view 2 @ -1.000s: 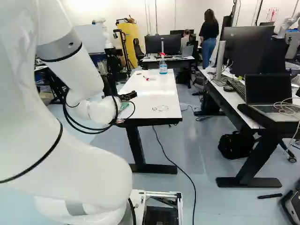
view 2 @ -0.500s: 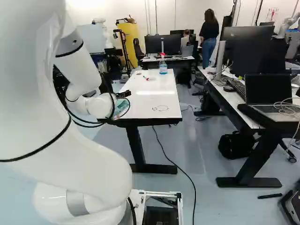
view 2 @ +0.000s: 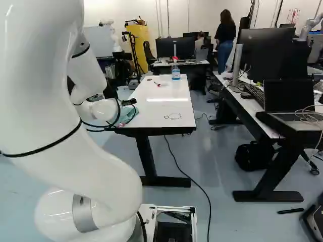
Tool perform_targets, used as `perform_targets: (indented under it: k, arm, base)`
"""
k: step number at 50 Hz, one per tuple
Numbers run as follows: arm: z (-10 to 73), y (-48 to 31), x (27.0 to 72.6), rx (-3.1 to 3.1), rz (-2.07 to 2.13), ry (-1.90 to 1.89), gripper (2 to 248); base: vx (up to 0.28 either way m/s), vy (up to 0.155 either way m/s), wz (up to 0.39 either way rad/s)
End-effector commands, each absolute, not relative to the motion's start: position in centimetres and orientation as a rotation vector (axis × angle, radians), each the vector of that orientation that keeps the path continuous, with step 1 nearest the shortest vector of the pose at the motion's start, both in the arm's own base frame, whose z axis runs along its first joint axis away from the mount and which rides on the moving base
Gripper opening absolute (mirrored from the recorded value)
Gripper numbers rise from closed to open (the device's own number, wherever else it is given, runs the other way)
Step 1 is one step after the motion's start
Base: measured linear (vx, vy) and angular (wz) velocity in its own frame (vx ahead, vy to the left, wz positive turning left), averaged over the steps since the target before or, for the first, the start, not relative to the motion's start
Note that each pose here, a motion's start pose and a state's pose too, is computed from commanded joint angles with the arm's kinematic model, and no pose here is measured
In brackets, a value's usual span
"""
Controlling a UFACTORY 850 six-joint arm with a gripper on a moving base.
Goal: Clean the table with the green towel
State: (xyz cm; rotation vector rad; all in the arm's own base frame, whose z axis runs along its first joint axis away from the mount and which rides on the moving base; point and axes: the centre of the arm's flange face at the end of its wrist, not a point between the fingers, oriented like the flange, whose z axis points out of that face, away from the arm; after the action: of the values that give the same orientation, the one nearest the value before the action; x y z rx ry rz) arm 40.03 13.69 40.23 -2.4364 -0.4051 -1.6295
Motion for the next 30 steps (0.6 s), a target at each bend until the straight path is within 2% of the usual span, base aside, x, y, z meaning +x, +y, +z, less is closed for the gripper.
perform_targets:
  k: [30]
  arm:
    - [39.1, 15.2, 41.3, -2.551, -1.458, -0.42, 247]
  base:
    - [0.0, 0.0, 0.0]
